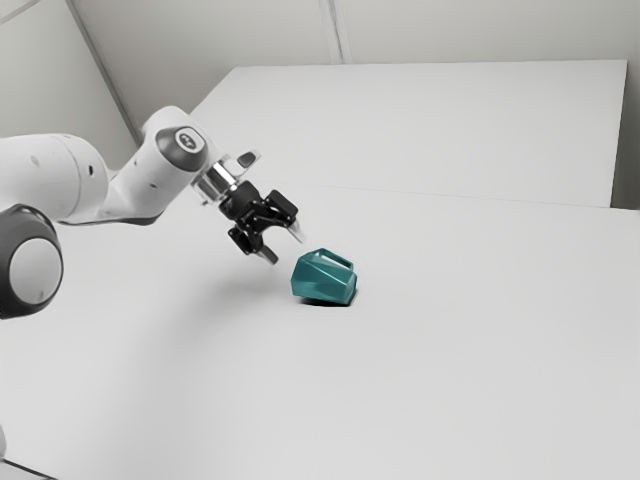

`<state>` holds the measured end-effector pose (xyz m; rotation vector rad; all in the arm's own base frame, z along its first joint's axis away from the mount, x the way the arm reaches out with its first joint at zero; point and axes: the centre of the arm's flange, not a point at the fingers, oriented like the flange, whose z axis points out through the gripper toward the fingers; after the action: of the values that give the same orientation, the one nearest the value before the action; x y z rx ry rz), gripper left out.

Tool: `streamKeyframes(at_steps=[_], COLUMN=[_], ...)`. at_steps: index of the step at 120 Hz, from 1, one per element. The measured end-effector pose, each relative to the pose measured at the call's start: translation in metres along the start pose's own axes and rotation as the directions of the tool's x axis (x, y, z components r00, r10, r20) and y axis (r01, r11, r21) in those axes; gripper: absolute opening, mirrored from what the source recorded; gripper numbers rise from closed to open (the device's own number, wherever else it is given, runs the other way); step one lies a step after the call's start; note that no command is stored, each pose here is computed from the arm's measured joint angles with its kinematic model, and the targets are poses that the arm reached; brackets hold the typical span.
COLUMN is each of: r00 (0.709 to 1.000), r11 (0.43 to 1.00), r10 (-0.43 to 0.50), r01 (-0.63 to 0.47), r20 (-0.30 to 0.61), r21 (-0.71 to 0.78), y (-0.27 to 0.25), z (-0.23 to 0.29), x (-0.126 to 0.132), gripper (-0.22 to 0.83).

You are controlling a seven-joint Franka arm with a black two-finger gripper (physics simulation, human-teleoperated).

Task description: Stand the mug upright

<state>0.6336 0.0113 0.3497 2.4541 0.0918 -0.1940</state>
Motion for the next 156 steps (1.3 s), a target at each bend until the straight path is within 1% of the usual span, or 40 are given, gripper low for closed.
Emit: streamKeyframes(at_steps=[19, 38, 56, 92, 140, 156], r00=[1.000, 0.999, 0.999, 0.998, 0.995, 0.994], r11=[1.000, 0.999, 0.998, 0.991, 0.981, 0.980], r10=[0.028, 0.036, 0.040, 0.057, 0.094, 0.098], r01=[-0.028, -0.036, -0.040, -0.061, -0.098, -0.105], r20=[0.000, 0.015, 0.011, -0.029, -0.028, -0.051], r21=[-0.001, -0.008, -0.042, -0.122, -0.166, -0.167], y=[-0.006, -0.015, -0.018, -0.028, -0.023, -0.024], z=[0.005, 0.017, 0.022, 0.020, 0.034, 0.035], x=[0.011, 0.015, 0.017, 0.020, 0.018, 0.022], gripper=[0.62, 0.62, 0.62, 0.62, 0.62, 0.62])
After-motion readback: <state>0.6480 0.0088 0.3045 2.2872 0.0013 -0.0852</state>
